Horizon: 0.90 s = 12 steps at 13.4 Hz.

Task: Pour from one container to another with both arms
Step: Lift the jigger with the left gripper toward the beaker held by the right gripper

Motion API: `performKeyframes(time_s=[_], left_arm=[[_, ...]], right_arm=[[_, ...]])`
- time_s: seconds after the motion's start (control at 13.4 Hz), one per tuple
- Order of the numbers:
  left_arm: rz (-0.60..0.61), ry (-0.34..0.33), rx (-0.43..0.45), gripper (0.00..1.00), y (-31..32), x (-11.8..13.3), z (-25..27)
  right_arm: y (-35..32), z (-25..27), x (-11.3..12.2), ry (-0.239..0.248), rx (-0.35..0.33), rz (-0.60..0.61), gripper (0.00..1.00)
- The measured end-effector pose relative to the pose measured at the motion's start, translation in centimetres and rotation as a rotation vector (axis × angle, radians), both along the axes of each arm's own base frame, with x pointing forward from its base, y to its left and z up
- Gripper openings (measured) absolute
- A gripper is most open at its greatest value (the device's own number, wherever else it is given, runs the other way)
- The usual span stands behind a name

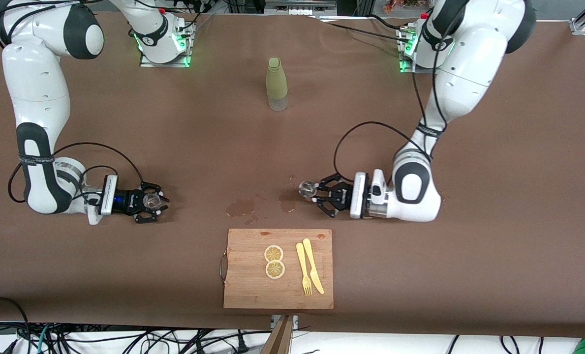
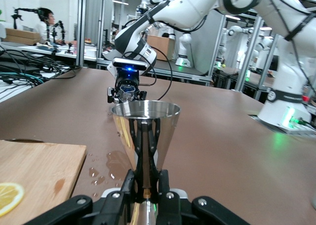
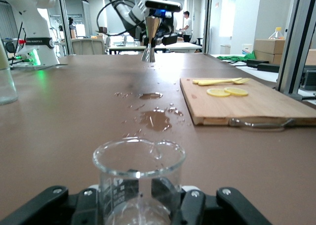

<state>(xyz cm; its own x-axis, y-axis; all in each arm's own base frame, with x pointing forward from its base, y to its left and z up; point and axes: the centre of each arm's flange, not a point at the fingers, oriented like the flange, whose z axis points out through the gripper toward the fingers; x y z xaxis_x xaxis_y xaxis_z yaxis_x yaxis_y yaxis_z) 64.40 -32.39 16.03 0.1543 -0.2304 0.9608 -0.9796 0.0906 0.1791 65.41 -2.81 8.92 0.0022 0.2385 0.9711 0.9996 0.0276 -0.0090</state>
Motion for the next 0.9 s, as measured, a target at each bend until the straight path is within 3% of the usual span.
performKeyframes(time_s=[0.45, 0.9], left_arm=[[0.135, 0.036, 0.056, 0.22, -8.0, -2.2, -2.9], [0.22, 0.07, 0.215, 0.22, -14.8, -4.0, -2.2]], right_arm=[[5.5, 4.9, 4.5, 0.057, -0.021, 0.022, 0.24], [11.4, 7.4, 6.4, 0.142, -0.135, 0.063, 0.24]])
